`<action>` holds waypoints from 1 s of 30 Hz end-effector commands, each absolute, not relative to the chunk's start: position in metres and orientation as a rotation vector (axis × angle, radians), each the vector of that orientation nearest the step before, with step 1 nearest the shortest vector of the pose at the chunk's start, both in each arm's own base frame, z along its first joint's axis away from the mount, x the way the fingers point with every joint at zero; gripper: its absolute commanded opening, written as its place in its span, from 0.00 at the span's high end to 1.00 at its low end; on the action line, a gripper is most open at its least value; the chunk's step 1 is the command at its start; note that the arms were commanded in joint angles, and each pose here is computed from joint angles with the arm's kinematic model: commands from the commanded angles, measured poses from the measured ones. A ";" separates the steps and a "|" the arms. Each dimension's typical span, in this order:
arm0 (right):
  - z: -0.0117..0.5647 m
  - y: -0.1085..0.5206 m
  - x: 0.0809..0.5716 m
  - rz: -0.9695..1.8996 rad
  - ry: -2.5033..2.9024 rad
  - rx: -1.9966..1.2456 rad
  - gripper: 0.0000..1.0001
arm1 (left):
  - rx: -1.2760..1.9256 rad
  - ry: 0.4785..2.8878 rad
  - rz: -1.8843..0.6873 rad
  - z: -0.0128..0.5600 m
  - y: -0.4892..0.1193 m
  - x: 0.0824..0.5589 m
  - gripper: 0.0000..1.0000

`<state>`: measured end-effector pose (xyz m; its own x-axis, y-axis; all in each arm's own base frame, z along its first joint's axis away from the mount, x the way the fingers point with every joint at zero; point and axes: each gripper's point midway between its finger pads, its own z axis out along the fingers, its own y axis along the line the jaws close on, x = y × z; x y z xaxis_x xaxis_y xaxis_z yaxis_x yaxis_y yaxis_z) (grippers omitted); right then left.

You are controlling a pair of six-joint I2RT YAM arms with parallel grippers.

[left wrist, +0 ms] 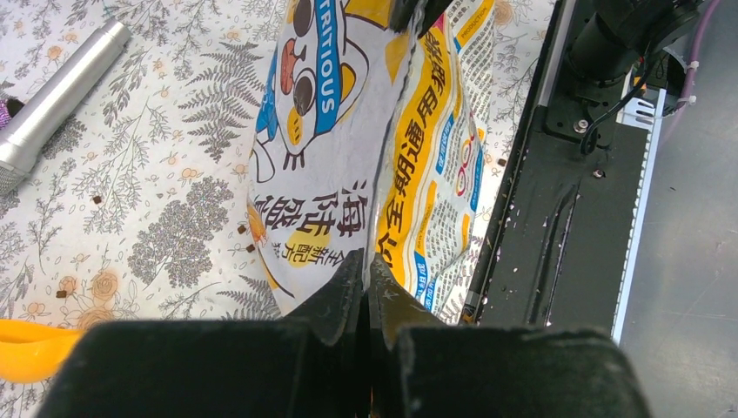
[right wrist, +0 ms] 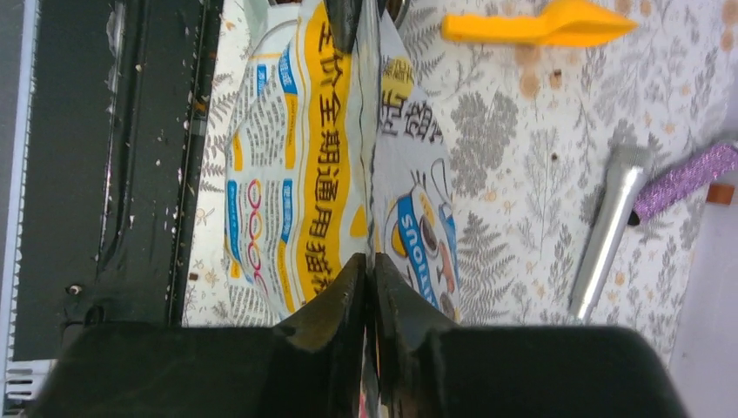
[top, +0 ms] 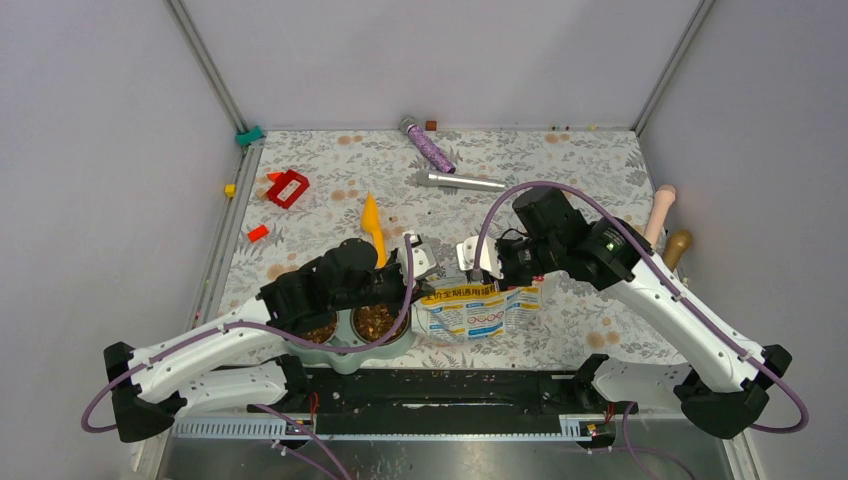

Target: Serve the pet food

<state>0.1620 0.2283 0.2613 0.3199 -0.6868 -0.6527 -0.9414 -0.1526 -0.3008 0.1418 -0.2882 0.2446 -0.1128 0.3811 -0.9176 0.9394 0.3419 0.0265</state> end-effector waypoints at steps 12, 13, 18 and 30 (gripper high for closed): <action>0.264 0.186 0.171 0.244 1.542 -2.007 1.00 | 1.094 1.504 -0.803 0.304 -0.292 0.146 1.00; 0.266 0.185 0.173 0.230 1.545 -1.998 1.00 | 1.095 1.506 -0.801 0.303 -0.292 0.146 1.00; 0.269 0.170 0.186 0.096 1.580 -1.978 0.68 | 1.101 1.501 -0.801 0.304 -0.292 0.145 1.00; 0.266 0.146 0.194 -0.025 1.659 -2.016 0.75 | 1.111 1.495 -0.797 0.305 -0.293 0.145 1.00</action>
<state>0.1761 0.1817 0.2558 0.3082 -0.8463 -0.4344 -0.9287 -0.1685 -0.3305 0.1434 -0.2878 0.2449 -0.1036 0.3835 -0.9177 0.9384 0.3436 0.0377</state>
